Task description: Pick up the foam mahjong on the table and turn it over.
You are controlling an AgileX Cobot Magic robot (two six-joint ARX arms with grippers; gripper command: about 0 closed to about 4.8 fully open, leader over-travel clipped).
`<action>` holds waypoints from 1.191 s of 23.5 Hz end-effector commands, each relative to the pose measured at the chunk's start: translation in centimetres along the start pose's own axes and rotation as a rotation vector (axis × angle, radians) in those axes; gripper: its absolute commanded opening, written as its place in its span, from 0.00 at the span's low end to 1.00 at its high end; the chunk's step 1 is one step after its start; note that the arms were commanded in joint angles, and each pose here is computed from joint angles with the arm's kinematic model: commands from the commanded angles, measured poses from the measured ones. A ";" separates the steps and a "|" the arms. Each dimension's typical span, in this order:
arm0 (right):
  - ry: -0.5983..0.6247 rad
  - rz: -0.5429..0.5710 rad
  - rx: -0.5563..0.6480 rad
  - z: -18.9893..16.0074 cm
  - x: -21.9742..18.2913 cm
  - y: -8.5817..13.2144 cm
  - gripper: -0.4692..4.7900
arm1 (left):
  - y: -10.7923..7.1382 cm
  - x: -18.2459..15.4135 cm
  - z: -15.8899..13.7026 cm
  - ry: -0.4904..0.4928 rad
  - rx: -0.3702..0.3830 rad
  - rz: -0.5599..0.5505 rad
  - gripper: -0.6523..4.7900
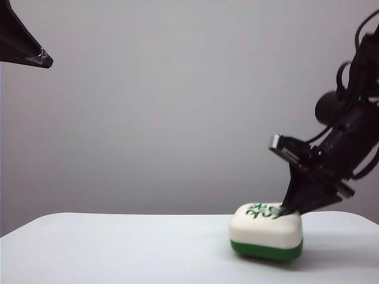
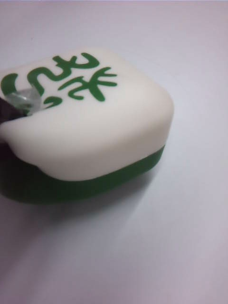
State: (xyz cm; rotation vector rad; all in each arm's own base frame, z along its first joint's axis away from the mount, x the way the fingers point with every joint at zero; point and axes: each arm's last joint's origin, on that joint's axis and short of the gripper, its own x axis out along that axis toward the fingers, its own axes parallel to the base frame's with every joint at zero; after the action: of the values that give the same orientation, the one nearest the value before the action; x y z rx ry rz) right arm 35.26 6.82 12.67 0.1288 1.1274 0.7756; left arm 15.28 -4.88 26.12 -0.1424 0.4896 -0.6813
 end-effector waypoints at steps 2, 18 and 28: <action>-0.013 -0.305 -0.051 1.1 -2.8 1.7 0.08 | 0.0 -0.1 0.2 -0.014 0.006 0.037 0.11; 0.047 -0.774 -0.391 1.2 2.7 12.4 0.08 | 0.1 -0.1 0.2 -0.013 0.006 0.042 0.11; 0.182 -0.322 -0.324 -1.1 6.5 15.4 0.42 | 0.1 -0.1 -0.1 0.011 -0.007 0.040 0.11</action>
State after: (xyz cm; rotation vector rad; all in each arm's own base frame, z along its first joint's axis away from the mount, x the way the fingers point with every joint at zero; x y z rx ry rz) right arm 28.11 21.69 14.36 -0.4684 1.1190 0.6500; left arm 15.29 -4.78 25.90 -0.1347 0.5101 -0.6356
